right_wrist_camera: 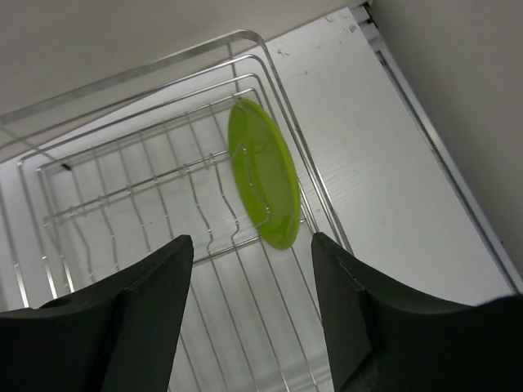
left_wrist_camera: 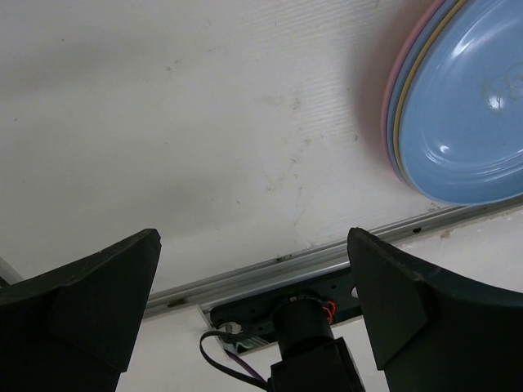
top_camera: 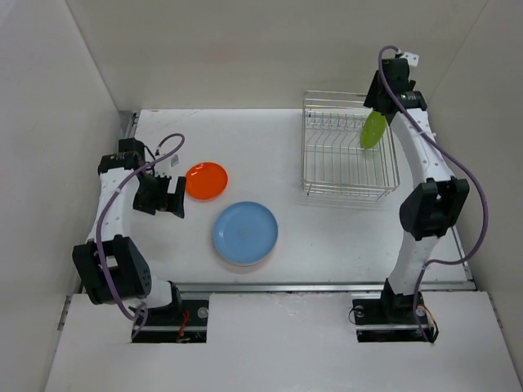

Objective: Unload the plates from the dish rack

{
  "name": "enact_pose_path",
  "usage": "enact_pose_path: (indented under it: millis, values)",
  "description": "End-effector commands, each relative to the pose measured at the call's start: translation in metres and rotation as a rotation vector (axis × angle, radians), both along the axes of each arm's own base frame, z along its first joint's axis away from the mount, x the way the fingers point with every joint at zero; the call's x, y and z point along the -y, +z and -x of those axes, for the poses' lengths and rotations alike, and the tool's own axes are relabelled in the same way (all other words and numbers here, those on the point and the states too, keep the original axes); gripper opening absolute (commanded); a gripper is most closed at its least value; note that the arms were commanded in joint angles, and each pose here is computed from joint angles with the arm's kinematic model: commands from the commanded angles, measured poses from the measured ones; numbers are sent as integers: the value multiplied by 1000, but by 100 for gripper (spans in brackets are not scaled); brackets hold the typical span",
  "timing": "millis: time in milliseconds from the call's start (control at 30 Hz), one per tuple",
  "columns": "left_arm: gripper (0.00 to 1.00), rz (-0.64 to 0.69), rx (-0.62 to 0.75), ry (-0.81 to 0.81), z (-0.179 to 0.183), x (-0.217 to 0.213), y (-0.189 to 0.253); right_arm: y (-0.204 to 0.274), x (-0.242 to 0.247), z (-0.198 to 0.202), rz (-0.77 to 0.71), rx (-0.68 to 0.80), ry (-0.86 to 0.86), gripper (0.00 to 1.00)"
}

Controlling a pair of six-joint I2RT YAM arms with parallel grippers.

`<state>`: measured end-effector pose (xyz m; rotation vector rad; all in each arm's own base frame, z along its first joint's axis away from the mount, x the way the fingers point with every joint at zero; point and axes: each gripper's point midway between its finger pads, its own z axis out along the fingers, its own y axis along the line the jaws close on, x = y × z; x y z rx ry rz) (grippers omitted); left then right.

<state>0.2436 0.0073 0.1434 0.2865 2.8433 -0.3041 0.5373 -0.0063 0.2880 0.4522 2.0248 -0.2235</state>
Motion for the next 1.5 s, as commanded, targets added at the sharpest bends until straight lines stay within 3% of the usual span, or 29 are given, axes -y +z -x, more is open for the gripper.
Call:
enact_pose_path:
  millis: [0,100,467,567,600,667,733,833,1000,1200,1333,1367,1433,1467]
  values:
    - [98,-7,4,2,-10,-2,-2,-4,20,-17,17,40,-101,65]
    - [98,-21,-27,24,-15,-7,-7,-24,46,-30,6,40,-169,64]
    - [99,-5,-38,40,-27,-6,-11,-82,63,-52,19,-35,-203,53]
    - [99,-4,-48,40,-28,-6,-13,-100,58,-54,9,-65,-166,35]
    - [99,-4,-48,40,-28,-6,-13,-98,58,-57,14,-54,-161,25]
    - [99,8,-57,37,-25,-4,-13,-101,60,-55,32,-63,-164,20]
    - [99,19,-67,36,-22,-2,-13,-86,65,-48,55,-61,-180,8]
    - [99,28,-66,34,-23,0,-12,-53,65,-39,103,-16,-169,1]
    - [99,50,-63,21,-20,4,-4,6,60,-14,229,49,-218,0]
    - [99,105,4,-24,-19,18,17,97,33,44,328,179,-273,0]
    - [99,172,88,-47,-20,32,41,116,-43,66,179,269,26,0]
    - [99,188,124,-56,-21,35,51,95,-87,67,118,240,212,0]
    - [99,262,156,-80,-22,48,63,94,-126,82,13,275,363,0]
    - [99,279,188,-90,-23,52,72,84,-167,92,-58,261,533,0]
